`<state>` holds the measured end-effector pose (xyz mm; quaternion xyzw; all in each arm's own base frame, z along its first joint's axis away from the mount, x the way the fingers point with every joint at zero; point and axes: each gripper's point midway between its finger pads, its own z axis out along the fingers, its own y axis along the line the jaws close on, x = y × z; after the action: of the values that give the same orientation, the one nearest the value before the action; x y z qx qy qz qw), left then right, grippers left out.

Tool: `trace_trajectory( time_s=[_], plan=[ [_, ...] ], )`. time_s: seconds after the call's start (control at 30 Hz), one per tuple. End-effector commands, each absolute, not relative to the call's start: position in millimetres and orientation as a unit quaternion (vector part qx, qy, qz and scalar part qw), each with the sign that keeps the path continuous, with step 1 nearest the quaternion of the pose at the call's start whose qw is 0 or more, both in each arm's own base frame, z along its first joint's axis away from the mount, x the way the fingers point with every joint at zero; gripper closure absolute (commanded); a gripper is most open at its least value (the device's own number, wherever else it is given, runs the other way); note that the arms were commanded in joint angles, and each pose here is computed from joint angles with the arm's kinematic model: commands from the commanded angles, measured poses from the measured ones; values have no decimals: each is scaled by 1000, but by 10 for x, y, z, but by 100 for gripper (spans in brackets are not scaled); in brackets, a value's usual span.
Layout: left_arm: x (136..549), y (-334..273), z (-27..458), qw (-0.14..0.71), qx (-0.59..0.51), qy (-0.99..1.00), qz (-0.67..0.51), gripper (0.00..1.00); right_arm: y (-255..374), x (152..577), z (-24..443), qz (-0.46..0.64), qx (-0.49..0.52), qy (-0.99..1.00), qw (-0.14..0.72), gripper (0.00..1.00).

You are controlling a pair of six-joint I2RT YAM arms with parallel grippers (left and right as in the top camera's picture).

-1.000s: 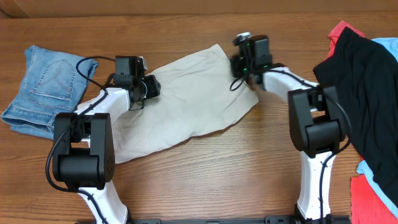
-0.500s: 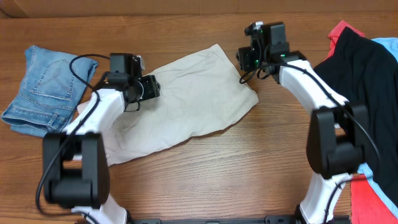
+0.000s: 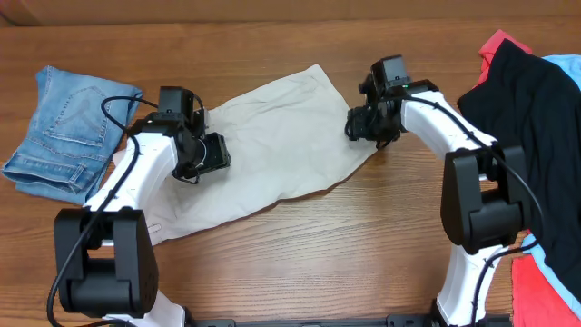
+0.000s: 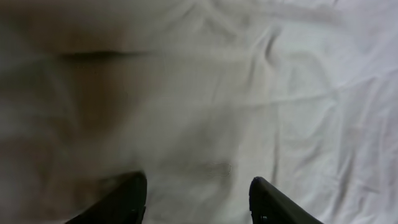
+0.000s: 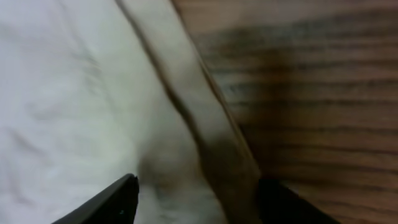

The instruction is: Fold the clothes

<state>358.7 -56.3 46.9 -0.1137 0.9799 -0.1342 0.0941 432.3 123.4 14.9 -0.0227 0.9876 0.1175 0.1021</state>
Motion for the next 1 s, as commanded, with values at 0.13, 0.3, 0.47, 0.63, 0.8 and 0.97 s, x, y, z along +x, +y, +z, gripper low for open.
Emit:
trace_trajectory(
  time_s=[0.13,0.3,0.47,0.63,0.8,0.97],
  plan=[
    [3555,-550,394,85,-109,982,-128,43,1091,4281,120,87,9,992,91,32],
    [3546,-550,393,83,-110,982,-128,43,1304,4127,124,143,-29,988,60,71],
    [3538,-546,391,81,-110,982,-127,43,1285,3929,103,141,-24,990,19,96],
    [3535,-542,389,81,-110,982,-127,42,853,3531,63,53,74,993,-69,96],
    [3538,-477,376,84,-113,984,-109,41,547,3002,180,-31,117,978,-172,96],
    [3541,-448,372,85,-114,985,-101,40,555,2850,241,-41,119,971,-202,96]
  ],
)
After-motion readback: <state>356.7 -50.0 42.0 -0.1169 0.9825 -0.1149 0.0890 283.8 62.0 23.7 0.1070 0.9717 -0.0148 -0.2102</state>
